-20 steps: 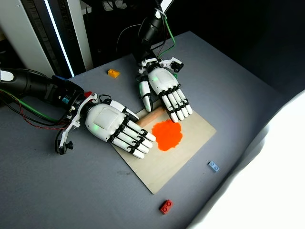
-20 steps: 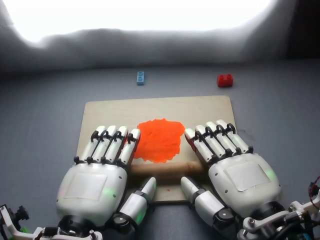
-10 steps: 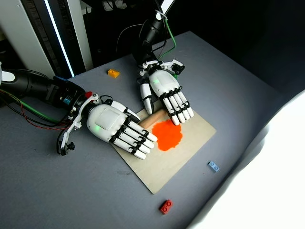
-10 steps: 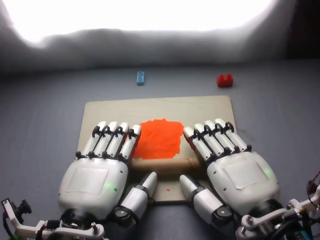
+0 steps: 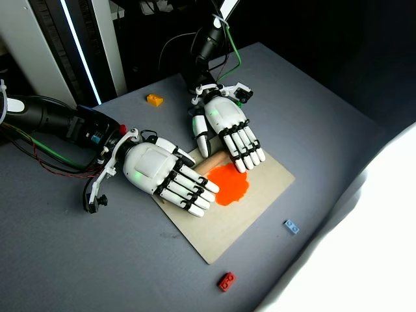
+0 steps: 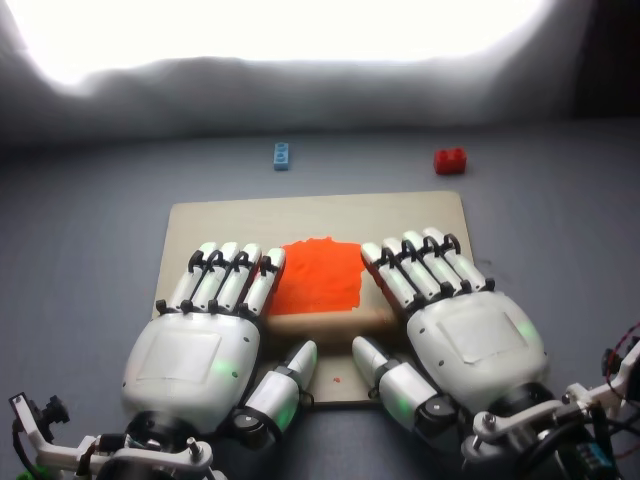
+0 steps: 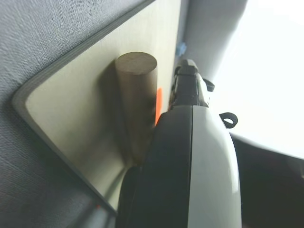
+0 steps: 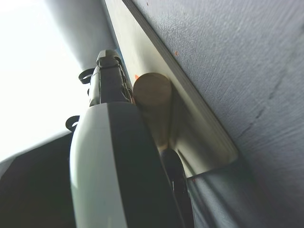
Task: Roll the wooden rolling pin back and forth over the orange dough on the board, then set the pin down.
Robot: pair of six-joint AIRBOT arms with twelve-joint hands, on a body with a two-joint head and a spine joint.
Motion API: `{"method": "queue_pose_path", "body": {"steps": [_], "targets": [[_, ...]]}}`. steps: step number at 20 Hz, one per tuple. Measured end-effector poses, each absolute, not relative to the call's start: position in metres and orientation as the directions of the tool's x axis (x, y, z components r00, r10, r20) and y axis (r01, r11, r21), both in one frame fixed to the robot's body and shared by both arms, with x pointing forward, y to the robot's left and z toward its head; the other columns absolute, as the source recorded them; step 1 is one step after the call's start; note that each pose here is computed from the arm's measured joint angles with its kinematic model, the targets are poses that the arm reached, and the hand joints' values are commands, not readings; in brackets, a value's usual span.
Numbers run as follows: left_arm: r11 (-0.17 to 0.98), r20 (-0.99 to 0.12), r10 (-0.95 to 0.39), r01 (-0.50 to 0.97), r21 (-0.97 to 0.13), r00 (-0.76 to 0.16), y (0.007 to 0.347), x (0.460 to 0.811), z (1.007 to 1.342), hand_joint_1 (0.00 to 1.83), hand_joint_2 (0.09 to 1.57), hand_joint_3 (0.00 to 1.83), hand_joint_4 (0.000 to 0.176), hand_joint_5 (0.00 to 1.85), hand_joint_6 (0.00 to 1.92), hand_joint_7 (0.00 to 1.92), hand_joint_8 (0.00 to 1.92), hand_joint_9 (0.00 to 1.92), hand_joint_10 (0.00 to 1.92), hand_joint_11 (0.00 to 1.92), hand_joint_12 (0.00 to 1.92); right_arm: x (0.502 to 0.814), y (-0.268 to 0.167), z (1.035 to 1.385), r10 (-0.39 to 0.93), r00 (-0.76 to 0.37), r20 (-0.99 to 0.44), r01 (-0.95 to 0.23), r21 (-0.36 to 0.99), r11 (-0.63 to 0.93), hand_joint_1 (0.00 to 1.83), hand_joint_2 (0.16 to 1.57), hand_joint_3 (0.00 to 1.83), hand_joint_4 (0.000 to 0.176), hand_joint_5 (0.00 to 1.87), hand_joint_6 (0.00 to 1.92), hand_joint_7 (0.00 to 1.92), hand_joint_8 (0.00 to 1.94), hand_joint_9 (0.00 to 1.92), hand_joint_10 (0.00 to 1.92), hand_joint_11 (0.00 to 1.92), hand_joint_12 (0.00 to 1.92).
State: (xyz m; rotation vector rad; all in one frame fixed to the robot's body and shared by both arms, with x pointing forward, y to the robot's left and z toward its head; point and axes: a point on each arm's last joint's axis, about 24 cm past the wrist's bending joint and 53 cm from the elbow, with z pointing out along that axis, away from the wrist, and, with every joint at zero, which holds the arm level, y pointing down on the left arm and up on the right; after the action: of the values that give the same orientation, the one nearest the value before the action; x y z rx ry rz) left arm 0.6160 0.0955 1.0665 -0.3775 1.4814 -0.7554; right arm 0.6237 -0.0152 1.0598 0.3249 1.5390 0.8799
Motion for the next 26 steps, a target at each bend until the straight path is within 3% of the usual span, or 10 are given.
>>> {"method": "queue_pose_path", "body": {"steps": [7, 26], "targets": [[0.723, -0.749, -0.659, 0.218, -0.655, -0.068, 0.098, 0.624, 1.069, 0.0, 1.46, 0.0, 0.0, 0.02, 0.0, 0.01, 0.0, 0.0, 0.0, 0.0, 0.0, 0.631, -0.016, 1.064, 0.671, -0.176, -0.72, -0.289, 0.69, 0.664, 0.0, 1.46, 0.0, 0.0, 0.02, 0.0, 0.0, 0.0, 0.0, 0.0, 0.0, 0.0], [0.718, -0.745, -0.663, 0.222, -0.66, -0.072, 0.096, 0.642, 1.069, 0.0, 1.46, 0.0, 0.0, 0.04, 0.0, 0.03, 0.0, 0.01, 0.0, 0.01, 0.02, 0.646, -0.023, 1.067, 0.68, -0.154, -0.717, -0.275, 0.692, 0.668, 0.0, 1.47, 0.01, 0.0, 0.01, 0.0, 0.0, 0.0, 0.0, 0.0, 0.0, 0.0]]}}
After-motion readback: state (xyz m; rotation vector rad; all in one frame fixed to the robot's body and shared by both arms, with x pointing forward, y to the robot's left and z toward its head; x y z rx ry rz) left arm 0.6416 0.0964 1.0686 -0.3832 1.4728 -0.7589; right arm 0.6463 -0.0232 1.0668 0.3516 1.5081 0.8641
